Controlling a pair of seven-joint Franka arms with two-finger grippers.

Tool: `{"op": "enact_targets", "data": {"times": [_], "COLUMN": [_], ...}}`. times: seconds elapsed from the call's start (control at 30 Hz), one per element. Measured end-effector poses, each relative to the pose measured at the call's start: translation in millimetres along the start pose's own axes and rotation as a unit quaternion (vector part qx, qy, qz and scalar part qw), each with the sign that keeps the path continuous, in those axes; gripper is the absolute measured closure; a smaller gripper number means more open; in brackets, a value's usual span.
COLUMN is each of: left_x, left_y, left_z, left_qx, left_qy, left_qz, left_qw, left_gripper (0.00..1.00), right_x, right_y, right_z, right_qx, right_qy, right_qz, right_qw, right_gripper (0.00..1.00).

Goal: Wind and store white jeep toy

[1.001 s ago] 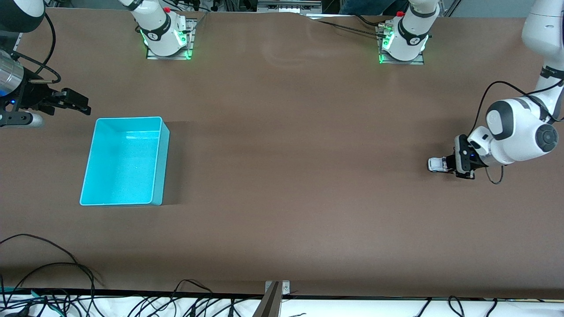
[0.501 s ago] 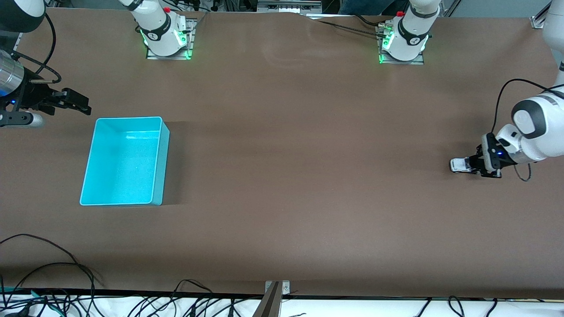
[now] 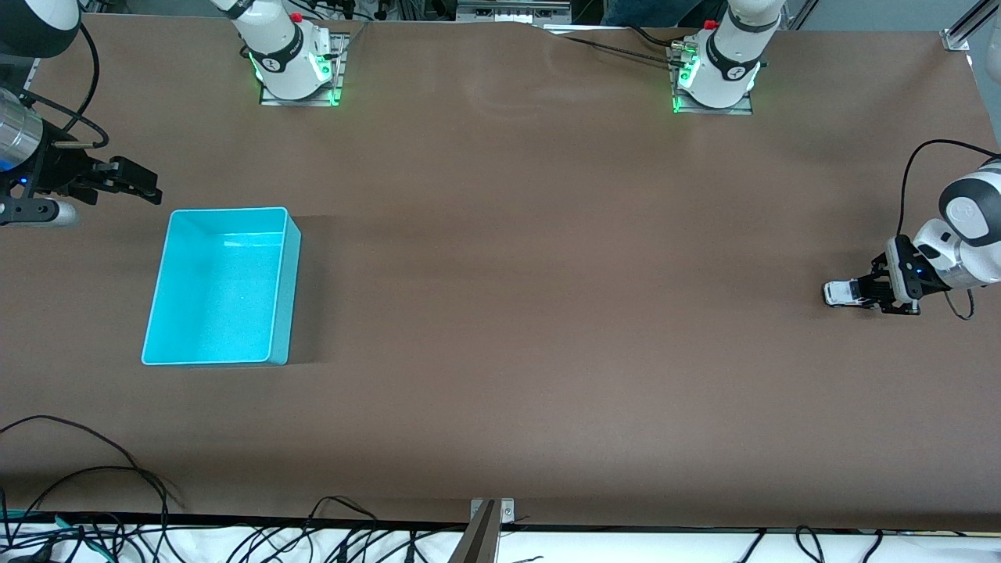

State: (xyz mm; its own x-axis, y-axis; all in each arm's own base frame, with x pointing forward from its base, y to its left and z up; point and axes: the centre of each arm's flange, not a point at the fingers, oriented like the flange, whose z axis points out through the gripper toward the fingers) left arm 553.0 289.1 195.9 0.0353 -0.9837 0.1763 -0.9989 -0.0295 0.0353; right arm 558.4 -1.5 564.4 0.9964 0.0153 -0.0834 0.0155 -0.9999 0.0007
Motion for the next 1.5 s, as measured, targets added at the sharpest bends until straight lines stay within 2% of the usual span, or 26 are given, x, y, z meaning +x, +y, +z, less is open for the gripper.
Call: {"op": "enact_targets", "data": {"times": [1.0, 1.1, 1.17, 1.27, 1.3, 1.37, 1.5], "left_x": [-38, -42, -47, -52, -53, -52, -51], "left_y": [2, 11, 18, 23, 23, 22, 17], "left_z": [-7, 6, 20, 33, 34, 33, 26], "left_qx": [-0.004, -0.023, -0.036, -0.049, -0.051, -0.056, -0.063], "left_qy": [0.003, 0.011, 0.019, 0.027, 0.029, 0.032, 0.035], "left_qz": [-0.001, -0.003, -0.006, -0.01, -0.01, -0.01, -0.012], "left_qw": [1.0, 1.0, 0.999, 0.998, 0.998, 0.998, 0.997], "left_gripper": [0.49, 0.42, 0.34, 0.21, 0.12, 0.03, 0.0], "right_x": [0, 0, 0, 0, 0, 0, 0], "right_y": [0, 0, 0, 0, 0, 0, 0], "right_z": [0, 0, 0, 0, 0, 0, 0], "right_qx": [0.0, 0.0, 0.0, 0.0, 0.0, 0.0, 0.0], "right_qy": [0.0, 0.0, 0.0, 0.0, 0.0, 0.0, 0.0], "right_qz": [0.0, 0.0, 0.0, 0.0, 0.0, 0.0, 0.0], "right_qw": [1.0, 1.0, 1.0, 1.0, 1.0, 1.0, 1.0], "right_gripper": [0.0, 0.0, 0.0, 0.0, 0.0, 0.0, 0.0]}}
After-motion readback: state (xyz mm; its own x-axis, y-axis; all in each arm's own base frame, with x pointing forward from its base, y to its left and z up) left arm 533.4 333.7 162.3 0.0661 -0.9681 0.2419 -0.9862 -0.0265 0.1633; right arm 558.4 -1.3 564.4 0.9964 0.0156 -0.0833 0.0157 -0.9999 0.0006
